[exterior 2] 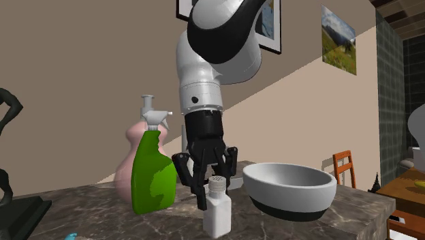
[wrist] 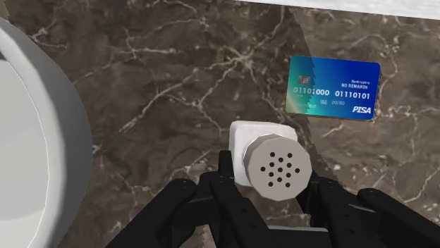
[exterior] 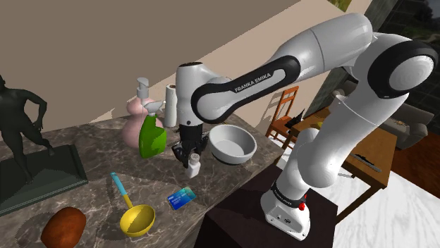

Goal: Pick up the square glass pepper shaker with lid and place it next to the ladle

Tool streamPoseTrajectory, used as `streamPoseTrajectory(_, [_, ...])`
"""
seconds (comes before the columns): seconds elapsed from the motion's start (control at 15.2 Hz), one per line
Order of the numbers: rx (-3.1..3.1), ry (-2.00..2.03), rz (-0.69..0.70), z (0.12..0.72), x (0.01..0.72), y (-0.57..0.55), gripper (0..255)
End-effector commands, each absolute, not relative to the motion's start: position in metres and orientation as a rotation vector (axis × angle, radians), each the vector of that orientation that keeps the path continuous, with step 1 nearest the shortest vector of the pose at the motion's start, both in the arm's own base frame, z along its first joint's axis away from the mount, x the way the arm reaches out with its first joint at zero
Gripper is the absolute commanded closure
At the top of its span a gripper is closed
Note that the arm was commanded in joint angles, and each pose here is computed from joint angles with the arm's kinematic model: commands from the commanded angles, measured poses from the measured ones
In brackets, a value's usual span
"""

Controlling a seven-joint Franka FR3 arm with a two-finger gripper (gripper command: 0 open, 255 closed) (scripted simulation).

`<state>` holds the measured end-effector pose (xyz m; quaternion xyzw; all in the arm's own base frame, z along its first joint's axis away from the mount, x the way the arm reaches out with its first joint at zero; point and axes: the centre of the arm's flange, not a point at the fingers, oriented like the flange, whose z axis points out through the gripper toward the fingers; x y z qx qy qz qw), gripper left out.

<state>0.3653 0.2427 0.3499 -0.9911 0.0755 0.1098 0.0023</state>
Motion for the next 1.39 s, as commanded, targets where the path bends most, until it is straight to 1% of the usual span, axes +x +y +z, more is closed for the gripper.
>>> streamPoseTrajectory(0.0, [-3.109,0.237,0.344,0.343,0.366,0.242,255])
streamPoseTrajectory(0.46, [-3.109,0.237,0.344,0.343,0.366,0.242,255])
streamPoseTrajectory(0.53, [-3.109,0.237,0.344,0.343,0.366,0.242,0])
streamPoseTrajectory(0.86, [-3.109,0.237,0.344,0.343,0.366,0.242,0])
streamPoseTrajectory(1.12, [-3.109,0.237,0.344,0.392,0.377,0.241,0])
streamPoseTrajectory(1.32, [-3.109,0.237,0.344,0.392,0.377,0.241,0])
